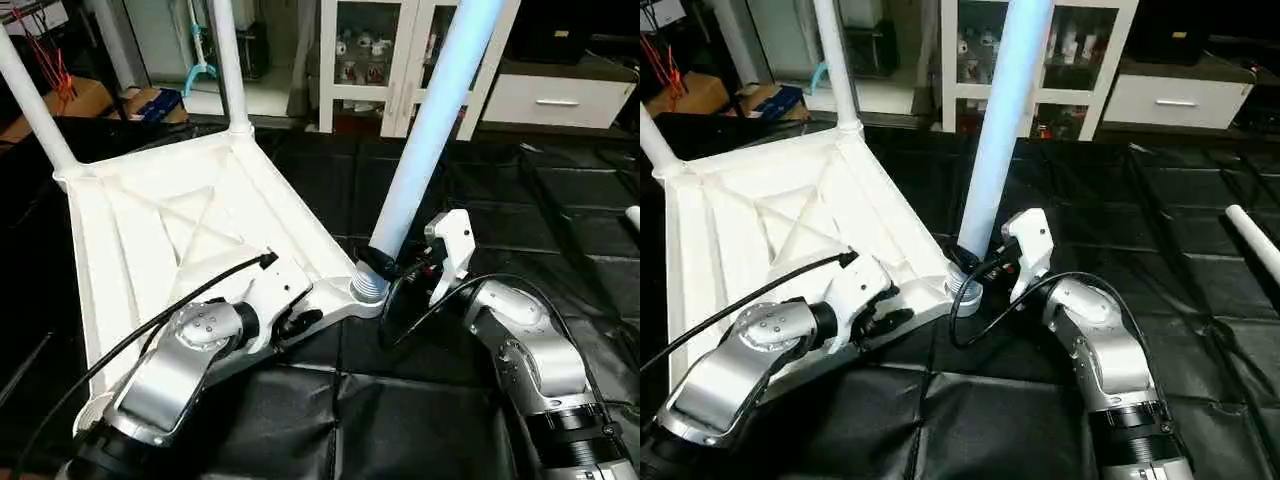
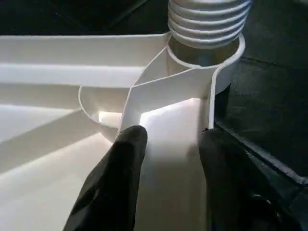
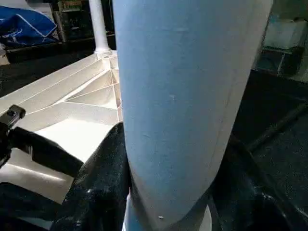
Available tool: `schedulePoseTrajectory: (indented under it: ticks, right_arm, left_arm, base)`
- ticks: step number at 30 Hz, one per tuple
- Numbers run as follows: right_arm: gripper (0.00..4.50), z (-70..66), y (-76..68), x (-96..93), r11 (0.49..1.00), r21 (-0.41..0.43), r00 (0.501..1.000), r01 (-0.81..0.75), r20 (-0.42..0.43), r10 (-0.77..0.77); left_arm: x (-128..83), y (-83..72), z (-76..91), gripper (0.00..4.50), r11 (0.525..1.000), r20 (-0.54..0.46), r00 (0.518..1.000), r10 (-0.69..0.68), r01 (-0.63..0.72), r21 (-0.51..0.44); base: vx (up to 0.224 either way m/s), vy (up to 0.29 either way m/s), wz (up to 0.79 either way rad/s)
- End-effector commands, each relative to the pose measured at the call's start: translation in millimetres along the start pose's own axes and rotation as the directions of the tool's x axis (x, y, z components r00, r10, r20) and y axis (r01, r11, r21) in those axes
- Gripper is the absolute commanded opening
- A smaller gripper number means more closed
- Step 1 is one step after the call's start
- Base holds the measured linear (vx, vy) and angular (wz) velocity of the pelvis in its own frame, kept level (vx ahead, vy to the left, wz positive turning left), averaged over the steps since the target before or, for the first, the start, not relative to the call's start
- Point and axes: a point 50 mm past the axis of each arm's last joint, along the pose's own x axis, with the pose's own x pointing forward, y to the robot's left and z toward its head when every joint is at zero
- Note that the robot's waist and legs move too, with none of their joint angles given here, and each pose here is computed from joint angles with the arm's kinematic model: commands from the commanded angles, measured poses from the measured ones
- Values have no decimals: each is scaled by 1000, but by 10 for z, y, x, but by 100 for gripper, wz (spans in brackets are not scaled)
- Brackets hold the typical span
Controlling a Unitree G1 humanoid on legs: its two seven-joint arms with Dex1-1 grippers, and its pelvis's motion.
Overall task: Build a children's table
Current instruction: Insert table leg to table base
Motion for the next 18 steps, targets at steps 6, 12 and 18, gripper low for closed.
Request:
schedulePoseTrajectory:
  ticks: [6,12,18]
  right_arm:
    - [188,88,-49,-11,1000,-24,1000,15,25,-14]
    - [188,85,-52,-12,1000,-27,1000,14,21,-13]
    - [188,88,-50,-18,1000,-26,1000,14,23,-14]
  left_arm:
    - [39,-100,-30,213,993,11,997,-82,82,-84]
    - [43,-99,-62,213,994,-5,996,-85,84,-70]
    - [94,-92,-170,213,996,-54,996,-72,69,-61]
  base:
    - [0,0,0]
    - [0,0,0]
    - [0,0,0]
